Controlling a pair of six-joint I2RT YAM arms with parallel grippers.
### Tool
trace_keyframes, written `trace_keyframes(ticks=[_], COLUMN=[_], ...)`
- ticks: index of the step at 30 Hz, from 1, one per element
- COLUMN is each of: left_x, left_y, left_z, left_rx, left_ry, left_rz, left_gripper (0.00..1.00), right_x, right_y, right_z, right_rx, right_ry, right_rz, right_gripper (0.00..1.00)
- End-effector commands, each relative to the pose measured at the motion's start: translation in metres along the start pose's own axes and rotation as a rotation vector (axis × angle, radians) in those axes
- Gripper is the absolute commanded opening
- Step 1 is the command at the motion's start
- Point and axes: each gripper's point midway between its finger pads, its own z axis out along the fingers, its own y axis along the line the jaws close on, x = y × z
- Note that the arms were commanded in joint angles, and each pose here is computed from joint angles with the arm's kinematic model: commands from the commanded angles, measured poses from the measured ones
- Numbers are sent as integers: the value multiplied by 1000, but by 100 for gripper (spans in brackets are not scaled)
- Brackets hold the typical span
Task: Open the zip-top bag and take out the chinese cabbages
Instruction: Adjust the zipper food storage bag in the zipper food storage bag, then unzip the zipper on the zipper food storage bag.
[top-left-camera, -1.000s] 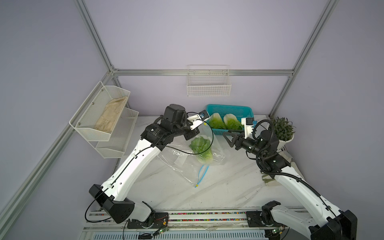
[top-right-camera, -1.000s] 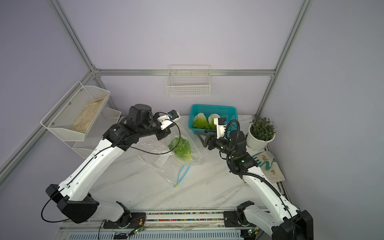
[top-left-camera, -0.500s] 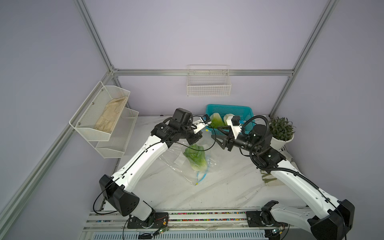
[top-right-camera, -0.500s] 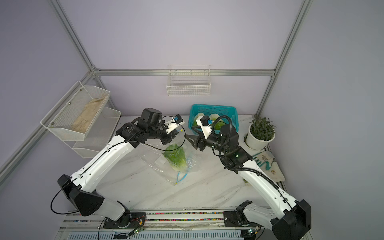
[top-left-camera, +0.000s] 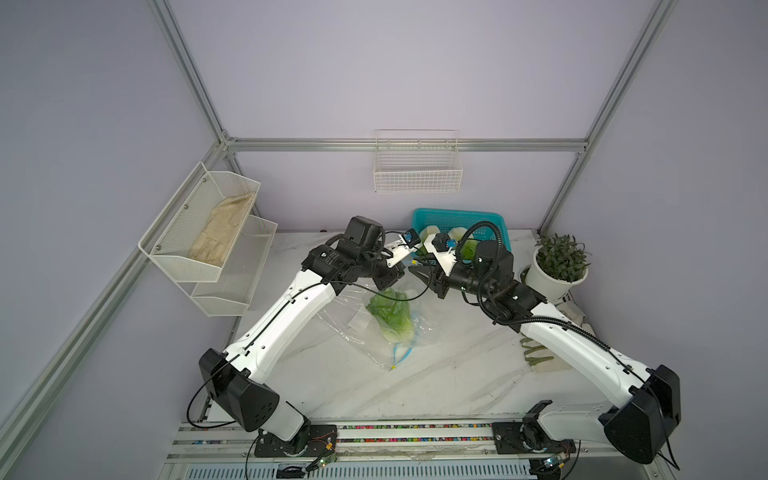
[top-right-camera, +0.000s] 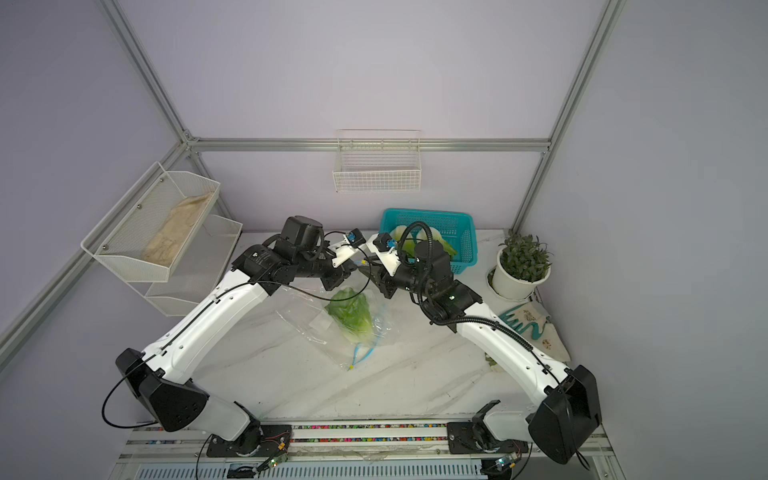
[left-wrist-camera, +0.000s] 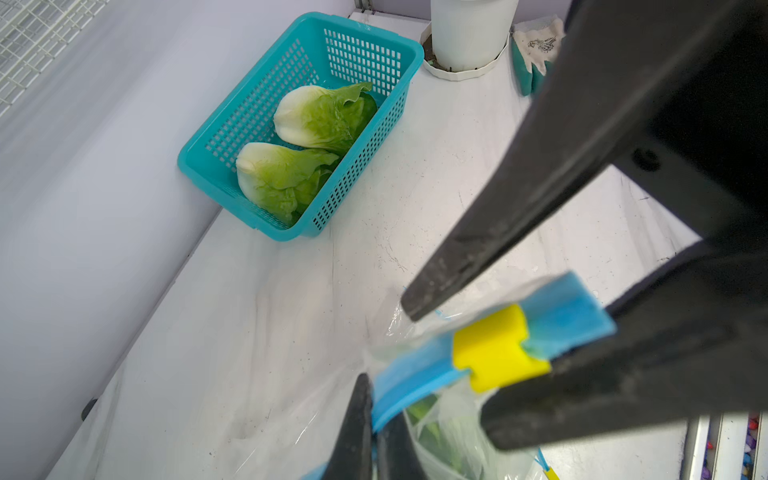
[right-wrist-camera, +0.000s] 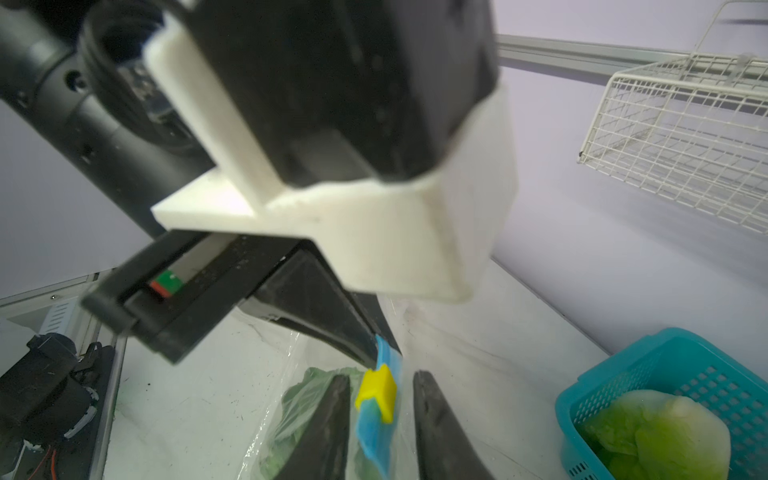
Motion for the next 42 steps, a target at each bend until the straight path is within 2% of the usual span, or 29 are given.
trace_keyframes(ticks=[1, 6, 8, 10, 14, 16, 20, 26, 30, 34, 35, 38, 39, 40, 42], left_x=[-12, -13, -14, -15, -17, -17, -23, -26, -24, -23, -22, -24, -27, -30, -39], left_y=[3, 4, 5, 5, 5, 5, 7, 7, 6, 4, 3, 1, -1, -4, -11], left_z=[-15, -15, -16, -18, -19, -19, -18, -17, -16, -18, -17, -21, -24, -27, -37], left_rx=[-12, -17, -21, -23, -24, -23, -23, -17, -14, -7, -5, 1, 9, 22, 66], left_ry=[-42, -44, -46, -51, -56, -56, -68, -75, -70, -73, -72, -91, -114, -137, -208], left_rz=[-19, -19, -21, -20, -19, -21, -23, -24, -26, -16, -14, 0, 10, 20, 37], left_gripper=[0, 1, 1, 1, 1, 2, 2, 2, 2, 3, 10, 60, 69, 74, 77], right_x=[-5, -3, -3, -3, -3, -2, 0, 3, 2, -2, -2, -3, -4, -4, -7], right_y=[1, 1, 1, 1, 0, 0, 1, 0, 1, 5, 5, 9, 11, 13, 22], right_z=[-3, -3, -3, -3, -2, -2, -1, -1, -1, 0, 0, -1, -3, -4, -8], right_rx=[0, -3, -5, -6, -3, -3, -12, -9, -14, -39, -43, -62, -70, -83, -142], right_ry=[12, 30, 35, 42, 44, 49, 59, 73, 72, 63, 62, 52, 46, 42, 24], right_rz=[-39, -53, -55, -56, -56, -60, -69, -70, -67, -69, -67, -70, -75, -79, -75], right_gripper=[21, 17, 26, 28, 16, 13, 17, 17, 0, 0, 0, 0, 0, 0, 0])
